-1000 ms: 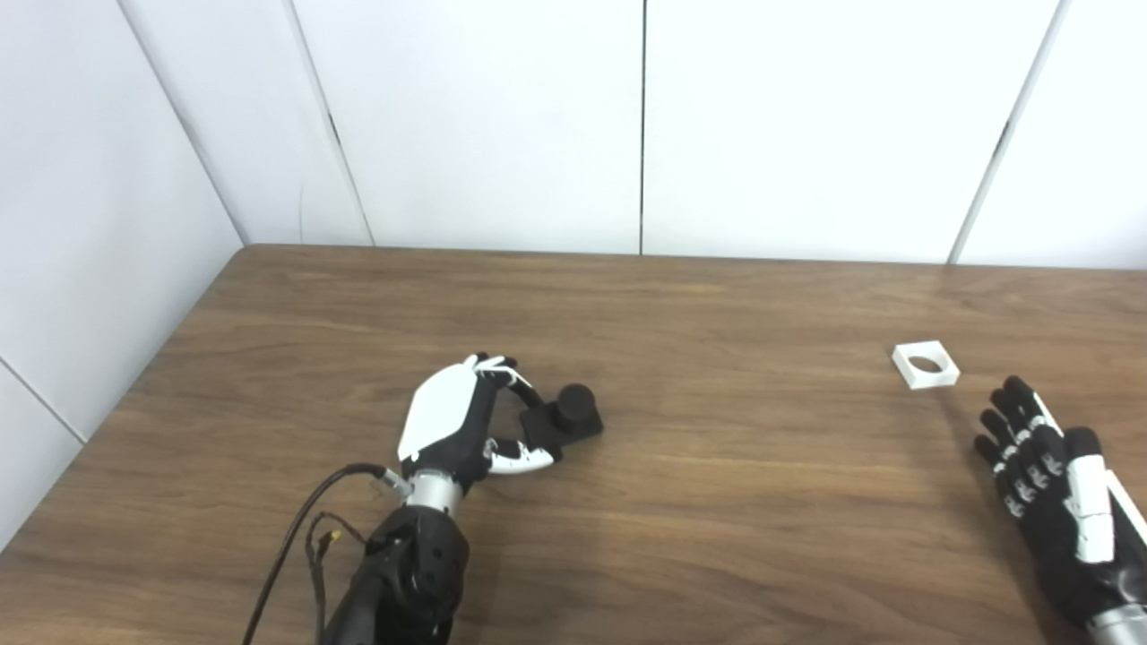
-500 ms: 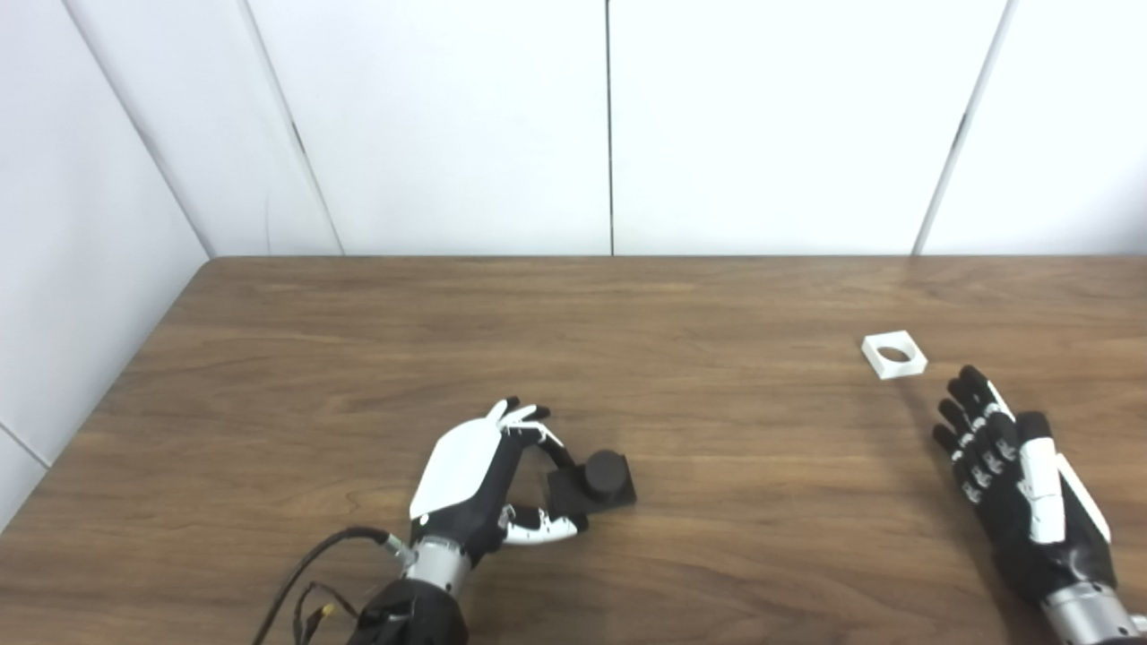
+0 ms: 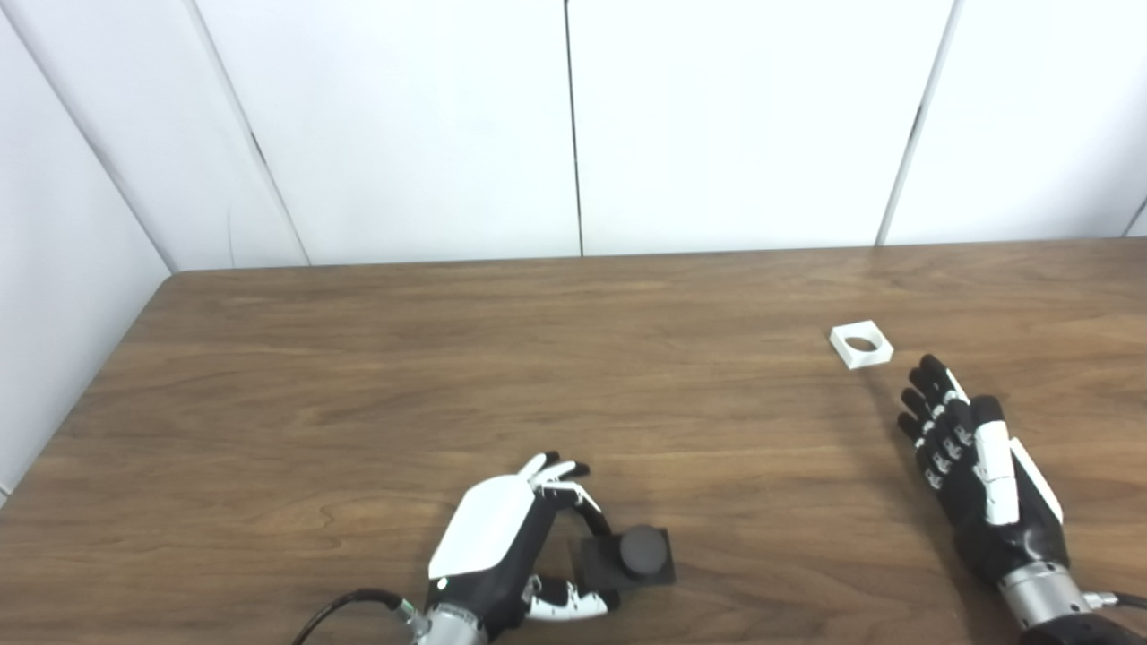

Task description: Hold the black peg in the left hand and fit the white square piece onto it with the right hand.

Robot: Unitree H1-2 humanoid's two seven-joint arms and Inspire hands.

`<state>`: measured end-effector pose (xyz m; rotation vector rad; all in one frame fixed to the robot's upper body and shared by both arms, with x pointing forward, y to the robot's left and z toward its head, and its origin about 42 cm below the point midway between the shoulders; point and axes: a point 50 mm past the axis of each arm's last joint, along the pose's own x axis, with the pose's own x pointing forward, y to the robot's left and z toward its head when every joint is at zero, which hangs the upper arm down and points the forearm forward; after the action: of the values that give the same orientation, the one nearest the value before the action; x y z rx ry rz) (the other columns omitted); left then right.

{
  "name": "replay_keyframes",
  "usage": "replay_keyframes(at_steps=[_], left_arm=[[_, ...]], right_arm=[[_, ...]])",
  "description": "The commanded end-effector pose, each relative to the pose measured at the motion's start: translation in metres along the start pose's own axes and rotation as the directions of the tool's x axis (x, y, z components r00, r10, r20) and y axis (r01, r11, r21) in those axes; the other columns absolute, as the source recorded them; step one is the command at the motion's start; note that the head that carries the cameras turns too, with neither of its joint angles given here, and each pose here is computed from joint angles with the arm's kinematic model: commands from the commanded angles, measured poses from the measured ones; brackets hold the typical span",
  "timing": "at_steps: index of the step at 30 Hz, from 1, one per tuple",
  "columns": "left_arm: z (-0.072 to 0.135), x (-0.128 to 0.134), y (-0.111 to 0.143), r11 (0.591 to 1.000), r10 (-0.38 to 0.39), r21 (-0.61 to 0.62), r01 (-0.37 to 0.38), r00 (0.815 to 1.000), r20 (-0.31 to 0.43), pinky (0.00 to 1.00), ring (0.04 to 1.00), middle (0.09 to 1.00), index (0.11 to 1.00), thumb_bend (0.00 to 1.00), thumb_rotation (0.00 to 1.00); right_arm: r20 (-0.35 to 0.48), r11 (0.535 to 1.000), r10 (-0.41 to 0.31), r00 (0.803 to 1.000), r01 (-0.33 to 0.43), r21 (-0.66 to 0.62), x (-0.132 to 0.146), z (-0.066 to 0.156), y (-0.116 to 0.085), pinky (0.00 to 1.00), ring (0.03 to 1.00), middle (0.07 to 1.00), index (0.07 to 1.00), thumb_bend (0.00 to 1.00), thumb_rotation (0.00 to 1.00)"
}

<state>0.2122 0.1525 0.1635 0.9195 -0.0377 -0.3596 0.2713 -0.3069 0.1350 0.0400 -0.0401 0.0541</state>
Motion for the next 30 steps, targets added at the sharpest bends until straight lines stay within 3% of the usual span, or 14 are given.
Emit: replay_keyframes(at_steps=[1, 15, 19, 23, 27, 30], left_arm=[[0.009, -0.003, 0.003, 1.0, -0.009, -0.003, 0.009, 0.999, 0.049, 0.9, 0.983, 0.899, 0.493, 0.49, 0.07], [0.009, -0.008, 0.002, 0.999, -0.042, 0.009, 0.042, 0.998, 0.049, 0.92, 0.982, 0.9, 0.493, 0.49, 0.07], [0.009, -0.006, 0.002, 0.999, -0.046, 0.007, 0.046, 0.998, 0.037, 0.9, 0.988, 0.901, 0.493, 0.49, 0.07], [0.008, -0.005, 0.001, 0.999, -0.042, 0.007, 0.042, 0.999, 0.032, 0.91, 0.988, 0.898, 0.493, 0.49, 0.07], [0.007, -0.004, 0.0, 0.999, -0.04, 0.009, 0.04, 0.999, 0.031, 0.88, 0.985, 0.899, 0.493, 0.49, 0.07], [0.007, -0.004, -0.002, 0.999, -0.04, 0.009, 0.04, 0.999, 0.032, 0.89, 0.985, 0.898, 0.493, 0.49, 0.07]], right_arm=[[0.038, 1.0, 0.02, 0.999, -0.02, -0.006, 0.004, 0.012, 0.006, 1.0, 1.0, 1.0, 1.0, 0.68, 1.0], [0.04, 1.0, 0.024, 0.999, -0.024, 0.004, 0.006, 0.017, 0.005, 1.0, 1.0, 1.0, 1.0, 0.69, 0.98], [0.055, 1.0, 0.006, 0.998, -0.006, 0.004, 0.008, 0.022, 0.002, 1.0, 1.0, 1.0, 0.999, 0.67, 0.93], [0.099, 0.989, -0.036, 0.994, 0.05, -0.142, 0.018, 0.037, -0.007, 0.97, 0.992, 0.969, 0.92, 0.64, 0.66], [0.179, 0.889, -0.033, 0.983, 0.111, -0.444, 0.043, 0.067, -0.023, 0.92, 0.933, 0.911, 0.827, 0.7, 0.38], [0.201, 0.799, -0.02, 0.979, 0.137, -0.585, 0.066, 0.088, -0.034, 0.92, 0.933, 0.907, 0.777, 0.77, 0.3]])
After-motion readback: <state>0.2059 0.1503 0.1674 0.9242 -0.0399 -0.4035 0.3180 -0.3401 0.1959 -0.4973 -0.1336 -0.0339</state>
